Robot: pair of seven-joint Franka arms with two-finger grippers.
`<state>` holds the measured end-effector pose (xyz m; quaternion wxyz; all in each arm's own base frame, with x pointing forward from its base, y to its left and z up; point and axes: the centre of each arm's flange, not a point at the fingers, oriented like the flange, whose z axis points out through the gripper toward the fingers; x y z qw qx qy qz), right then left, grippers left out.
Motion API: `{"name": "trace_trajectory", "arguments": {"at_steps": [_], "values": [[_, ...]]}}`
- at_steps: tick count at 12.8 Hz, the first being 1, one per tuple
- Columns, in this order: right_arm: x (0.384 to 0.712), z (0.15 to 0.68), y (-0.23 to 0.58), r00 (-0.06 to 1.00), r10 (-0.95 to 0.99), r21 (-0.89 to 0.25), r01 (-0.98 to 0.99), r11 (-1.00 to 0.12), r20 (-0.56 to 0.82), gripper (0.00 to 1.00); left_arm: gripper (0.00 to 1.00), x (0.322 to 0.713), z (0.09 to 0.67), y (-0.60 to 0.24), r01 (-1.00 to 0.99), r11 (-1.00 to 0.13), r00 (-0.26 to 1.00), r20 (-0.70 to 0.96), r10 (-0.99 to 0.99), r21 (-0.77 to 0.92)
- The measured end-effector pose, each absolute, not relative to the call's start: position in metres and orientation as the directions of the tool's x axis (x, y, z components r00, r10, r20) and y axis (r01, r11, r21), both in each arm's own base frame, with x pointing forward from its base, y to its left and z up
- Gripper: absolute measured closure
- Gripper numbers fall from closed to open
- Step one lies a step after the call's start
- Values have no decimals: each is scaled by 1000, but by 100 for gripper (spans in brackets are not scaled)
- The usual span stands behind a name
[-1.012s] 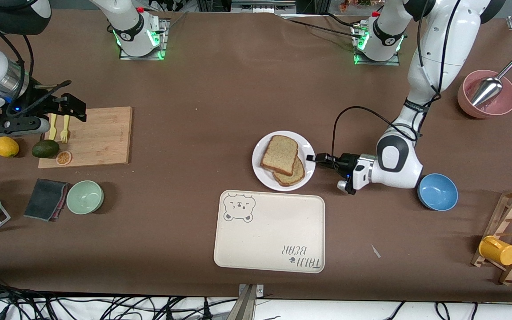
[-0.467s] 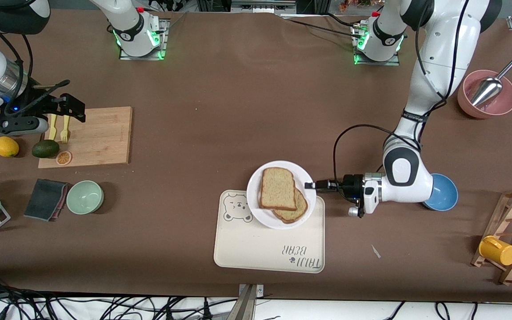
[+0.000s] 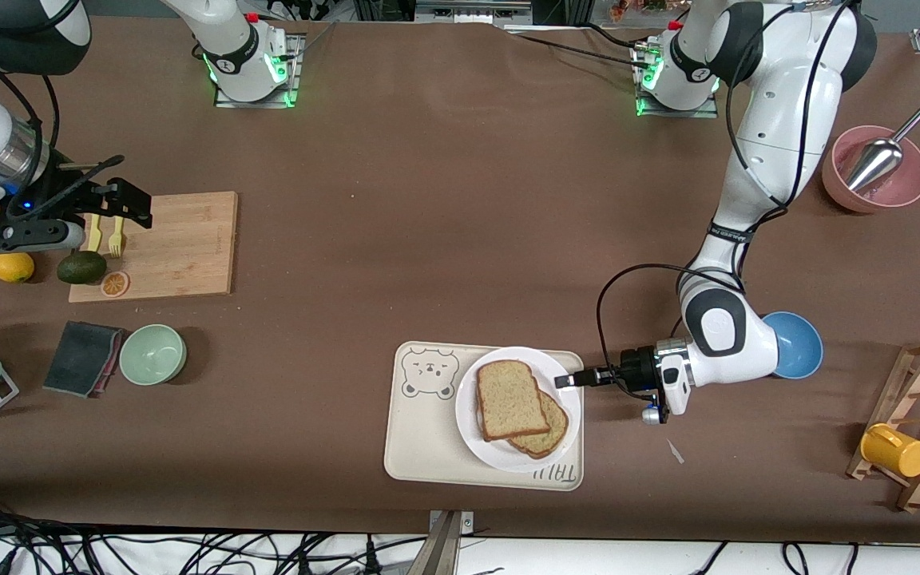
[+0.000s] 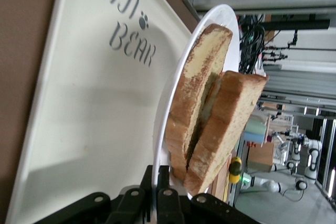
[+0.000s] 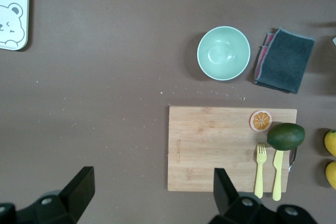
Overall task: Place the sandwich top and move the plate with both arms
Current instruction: 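Slide the plate with the left gripper onto the bear tray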
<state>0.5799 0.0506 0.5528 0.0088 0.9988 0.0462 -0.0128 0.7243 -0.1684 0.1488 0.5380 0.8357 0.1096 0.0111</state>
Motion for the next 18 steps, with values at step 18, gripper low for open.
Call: {"name": "trace_trajectory", "arguments": {"at_steps": [18], "values": [[582, 549, 46, 996, 85, 17, 85, -996, -28, 0, 67, 724, 121, -241, 222, -397, 960, -130, 246, 890]]}}
